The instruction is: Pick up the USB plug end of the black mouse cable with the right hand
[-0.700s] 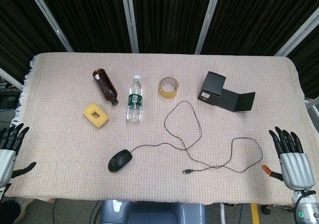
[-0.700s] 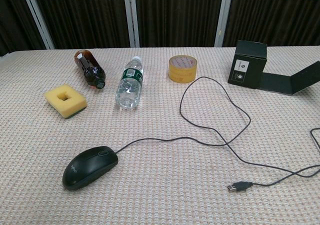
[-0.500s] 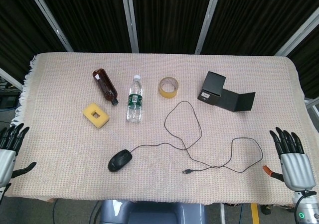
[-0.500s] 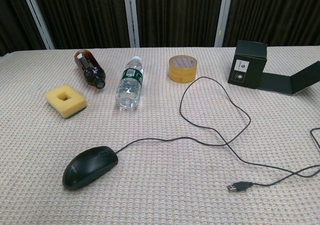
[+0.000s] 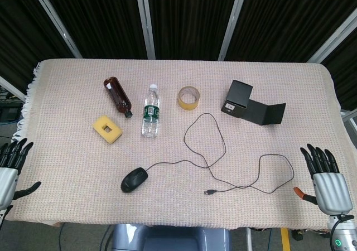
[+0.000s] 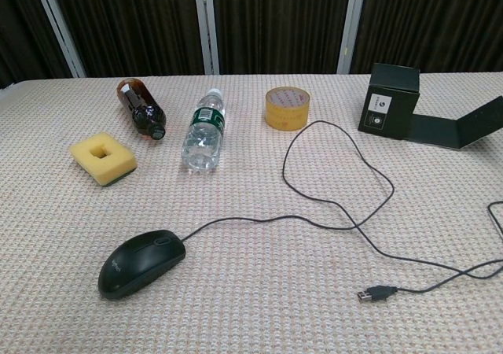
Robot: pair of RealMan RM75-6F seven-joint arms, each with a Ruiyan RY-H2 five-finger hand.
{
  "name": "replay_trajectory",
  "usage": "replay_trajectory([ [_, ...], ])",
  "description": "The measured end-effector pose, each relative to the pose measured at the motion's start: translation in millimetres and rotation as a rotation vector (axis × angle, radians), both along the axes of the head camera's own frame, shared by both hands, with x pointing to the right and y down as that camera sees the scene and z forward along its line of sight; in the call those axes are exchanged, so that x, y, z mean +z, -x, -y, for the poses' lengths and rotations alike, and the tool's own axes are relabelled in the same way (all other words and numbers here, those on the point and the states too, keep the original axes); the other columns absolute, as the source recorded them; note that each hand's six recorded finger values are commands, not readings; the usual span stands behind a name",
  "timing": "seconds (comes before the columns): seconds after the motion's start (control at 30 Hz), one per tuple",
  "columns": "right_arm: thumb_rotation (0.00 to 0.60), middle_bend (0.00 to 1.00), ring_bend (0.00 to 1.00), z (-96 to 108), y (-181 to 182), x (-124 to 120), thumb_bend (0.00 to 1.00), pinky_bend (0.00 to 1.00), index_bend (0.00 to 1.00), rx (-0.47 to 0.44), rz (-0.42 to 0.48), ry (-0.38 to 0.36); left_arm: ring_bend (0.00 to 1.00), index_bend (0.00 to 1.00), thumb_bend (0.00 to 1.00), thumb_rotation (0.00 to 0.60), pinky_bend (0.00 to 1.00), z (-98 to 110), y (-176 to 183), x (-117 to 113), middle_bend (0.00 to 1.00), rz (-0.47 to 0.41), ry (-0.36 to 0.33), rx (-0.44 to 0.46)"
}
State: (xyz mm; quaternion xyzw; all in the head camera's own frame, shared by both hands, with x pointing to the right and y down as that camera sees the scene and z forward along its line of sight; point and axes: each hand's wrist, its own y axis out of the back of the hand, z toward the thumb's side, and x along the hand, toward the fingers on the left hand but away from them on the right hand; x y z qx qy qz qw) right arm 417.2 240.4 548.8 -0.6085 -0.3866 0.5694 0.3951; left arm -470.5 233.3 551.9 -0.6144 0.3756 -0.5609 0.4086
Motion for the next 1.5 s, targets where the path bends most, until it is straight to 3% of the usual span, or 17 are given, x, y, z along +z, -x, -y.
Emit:
replay_trajectory([
  [0.33, 0.600, 0.01, 0.00, 3, 1, -2, 0.05, 0.00, 0.04, -0.005, 0.031, -0.003, 0.00, 0.00, 0.08, 0.600, 0.00, 0, -3, 1, 0.00, -0.002, 0.003, 0.007],
  [0.5, 0.600, 0.10, 0.01, 7, 10, -2, 0.05, 0.00, 0.09, -0.054, 0.053, -0.012, 0.00, 0.00, 0.08, 0.600, 0.00, 0, -1, 1, 0.00, -0.004, 0.004, -0.001],
  [0.63, 0.600, 0.16, 0.08, 16, 26, -1, 0.05, 0.01, 0.13, -0.113, 0.089, -0.024, 0.00, 0.00, 0.08, 0.600, 0.00, 1, -1, 2, 0.00, -0.003, 0.005, -0.002],
  [0.73, 0.600, 0.24, 0.17, 24, 40, 1, 0.05, 0.10, 0.17, -0.151, 0.124, -0.022, 0.00, 0.00, 0.08, 0.600, 0.00, 1, -1, 2, 0.00, -0.001, 0.005, -0.004],
  [0.97, 0.600, 0.77, 0.70, 48, 88, 15, 0.05, 0.53, 0.34, -0.270, 0.193, 0.016, 0.00, 0.00, 0.08, 0.600, 0.00, 1, 1, 4, 0.00, 0.004, 0.010, -0.017],
  [1.1, 0.600, 0.96, 0.88, 54, 121, 24, 0.05, 0.67, 0.45, -0.368, 0.212, 0.034, 0.00, 0.00, 0.08, 0.600, 0.00, 1, 1, 3, 0.00, 0.004, 0.012, -0.019],
  [1.27, 0.600, 1.00, 0.96, 47, 155, 39, 0.06, 0.70, 0.53, -0.483, 0.196, 0.078, 0.00, 0.00, 0.08, 0.600, 0.00, 1, 3, 3, 0.00, 0.001, 0.012, -0.024],
  [1.5, 0.600, 1.00, 0.97, 27, 195, 69, 0.08, 0.71, 0.55, -0.588, 0.156, 0.195, 0.00, 0.00, 0.08, 0.600, 0.00, 1, 3, 2, 0.00, -0.003, 0.011, -0.023],
])
